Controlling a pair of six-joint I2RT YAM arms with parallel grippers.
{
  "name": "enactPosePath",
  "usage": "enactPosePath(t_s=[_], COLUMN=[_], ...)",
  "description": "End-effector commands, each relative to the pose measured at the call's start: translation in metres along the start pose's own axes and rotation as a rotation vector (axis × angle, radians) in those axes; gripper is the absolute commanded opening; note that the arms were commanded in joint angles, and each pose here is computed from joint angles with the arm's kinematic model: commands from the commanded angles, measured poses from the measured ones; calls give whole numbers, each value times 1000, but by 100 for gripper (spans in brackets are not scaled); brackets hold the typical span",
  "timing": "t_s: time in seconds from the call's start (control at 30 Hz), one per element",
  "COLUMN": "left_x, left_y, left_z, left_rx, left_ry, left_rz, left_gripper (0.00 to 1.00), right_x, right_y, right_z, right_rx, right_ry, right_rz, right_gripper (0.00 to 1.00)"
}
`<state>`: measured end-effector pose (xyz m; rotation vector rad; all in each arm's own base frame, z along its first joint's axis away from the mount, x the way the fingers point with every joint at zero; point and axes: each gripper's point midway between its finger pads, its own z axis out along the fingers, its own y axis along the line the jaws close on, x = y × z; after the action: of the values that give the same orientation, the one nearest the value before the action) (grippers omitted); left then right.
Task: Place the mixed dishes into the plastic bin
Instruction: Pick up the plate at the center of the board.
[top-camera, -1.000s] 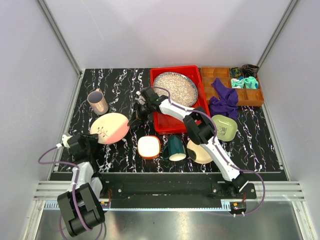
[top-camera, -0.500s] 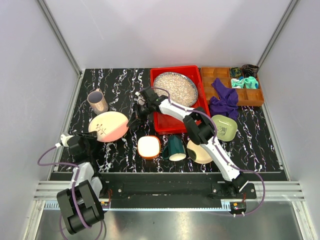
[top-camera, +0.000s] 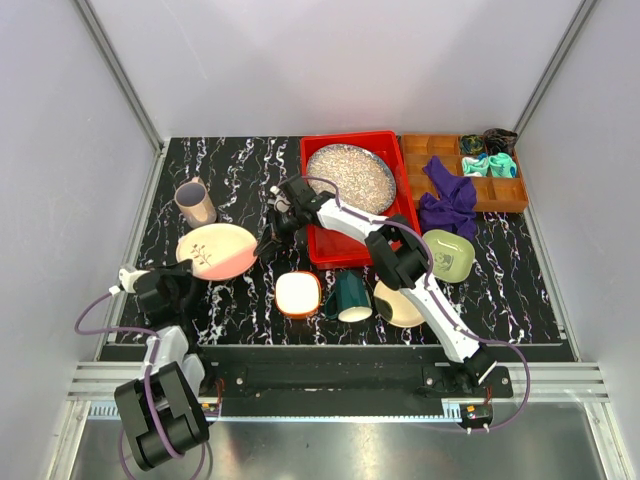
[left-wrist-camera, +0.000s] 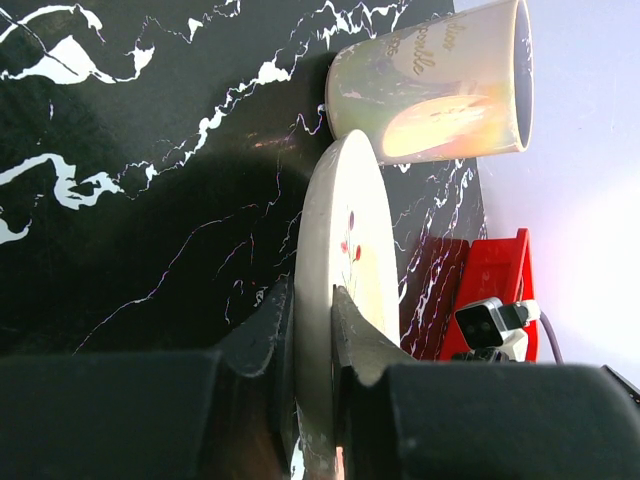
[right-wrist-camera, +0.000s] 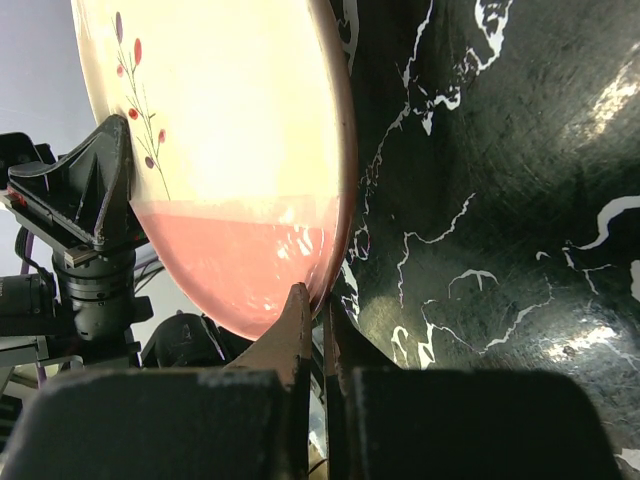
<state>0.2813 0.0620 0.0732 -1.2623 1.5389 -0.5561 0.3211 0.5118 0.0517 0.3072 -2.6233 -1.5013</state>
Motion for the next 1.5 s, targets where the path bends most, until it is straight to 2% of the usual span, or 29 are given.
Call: enactPosePath(t_s=[0.0, 0.1, 0.23, 0.27, 0.33, 0.4, 0.53, 0.7, 0.8, 1.1, 1.47], left_x=[16, 17, 16, 16, 16, 16, 15, 10, 9, 8, 12], left_y=[-26, -24, -24, -26, -27, -28, -31, -33, -34, -39, -51], left_z=[-7, -8, -9, -10, -11, -11, -12, -13, -14, -16, -22], left_rx=[127, 122, 129, 137, 144, 150, 154, 153, 151, 164, 218], left_ry=[91, 91, 82, 82, 78, 77, 73, 56, 51, 50, 81], left_rz=[22, 15, -6, -6, -19, -25, -28, -16, -9, -20, -72], left_gripper=[0, 0, 0, 0, 0, 0, 0, 0, 0, 0, 0], right_x=[32, 31, 31, 31, 31, 31, 30, 23, 18, -9, -19], right_y=[86, 84, 80, 78, 76, 74, 70, 58, 50, 23, 23], right_z=[-2, -2, 0, 0, 2, 1, 3, 3, 1, -20, -22], right_rx=[-201, -196, -187, -183, -176, -174, -162, -124, -94, -17, -16], right_ry=[94, 88, 85, 85, 84, 82, 74, 38, 7, -91, -122], right_rz=[-191, -190, -187, -185, -181, -182, -182, -180, -179, -151, -142], right_gripper=[0, 0, 8, 16, 21, 31, 41, 60, 67, 75, 76])
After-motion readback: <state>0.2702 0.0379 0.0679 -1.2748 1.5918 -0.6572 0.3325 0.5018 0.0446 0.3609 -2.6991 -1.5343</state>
